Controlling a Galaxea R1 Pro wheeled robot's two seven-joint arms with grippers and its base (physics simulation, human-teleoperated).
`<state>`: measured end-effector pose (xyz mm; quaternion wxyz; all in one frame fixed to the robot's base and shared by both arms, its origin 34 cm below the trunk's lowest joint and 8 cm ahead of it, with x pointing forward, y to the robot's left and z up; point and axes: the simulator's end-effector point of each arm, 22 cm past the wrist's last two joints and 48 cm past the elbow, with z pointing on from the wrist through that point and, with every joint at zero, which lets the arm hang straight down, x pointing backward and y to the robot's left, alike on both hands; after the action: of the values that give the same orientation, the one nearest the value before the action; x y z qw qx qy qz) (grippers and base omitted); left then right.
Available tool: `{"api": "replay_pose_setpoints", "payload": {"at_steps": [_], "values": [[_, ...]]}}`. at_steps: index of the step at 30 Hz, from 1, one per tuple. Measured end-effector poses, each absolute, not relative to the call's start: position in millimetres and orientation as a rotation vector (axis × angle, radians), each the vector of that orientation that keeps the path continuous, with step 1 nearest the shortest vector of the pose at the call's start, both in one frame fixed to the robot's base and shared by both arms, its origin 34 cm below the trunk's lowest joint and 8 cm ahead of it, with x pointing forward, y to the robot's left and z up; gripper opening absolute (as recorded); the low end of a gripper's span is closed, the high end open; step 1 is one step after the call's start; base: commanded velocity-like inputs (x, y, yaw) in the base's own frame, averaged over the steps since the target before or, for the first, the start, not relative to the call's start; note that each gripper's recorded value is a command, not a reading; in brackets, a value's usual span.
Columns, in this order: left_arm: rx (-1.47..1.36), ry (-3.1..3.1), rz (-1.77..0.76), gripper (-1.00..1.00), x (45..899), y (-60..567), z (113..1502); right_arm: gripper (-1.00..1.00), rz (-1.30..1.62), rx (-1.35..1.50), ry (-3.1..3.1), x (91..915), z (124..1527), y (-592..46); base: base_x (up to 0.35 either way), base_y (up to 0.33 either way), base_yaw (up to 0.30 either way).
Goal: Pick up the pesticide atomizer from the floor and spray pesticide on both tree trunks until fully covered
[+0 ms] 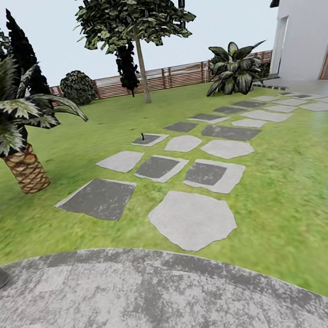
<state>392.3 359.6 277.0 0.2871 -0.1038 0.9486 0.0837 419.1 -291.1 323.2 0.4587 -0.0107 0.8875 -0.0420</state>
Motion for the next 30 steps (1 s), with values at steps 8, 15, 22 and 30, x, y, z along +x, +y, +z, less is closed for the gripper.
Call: {"api": "replay_pose_setpoints", "payload": {"at_steps": [8,15,22,30], "values": [[-0.279,2.534,0.224,1.0,392.3,359.7,277.0,1.0,-0.105,-0.026,2.185,419.2,323.4,-291.8,0.339,0.0,0.0],[-0.278,2.534,0.223,1.0,392.3,359.6,277.0,1.0,-0.105,-0.025,2.186,418.9,323.2,-292.0,0.339,0.0,0.0],[-0.278,2.534,0.224,1.0,392.3,359.6,277.0,1.0,-0.105,-0.025,2.185,419.0,323.3,-292.1,0.339,0.0,0.0],[-0.278,2.534,0.224,1.0,392.4,359.6,277.1,1.0,-0.106,-0.025,2.185,419.1,323.4,-292.2,0.339,0.0,0.0]]}}
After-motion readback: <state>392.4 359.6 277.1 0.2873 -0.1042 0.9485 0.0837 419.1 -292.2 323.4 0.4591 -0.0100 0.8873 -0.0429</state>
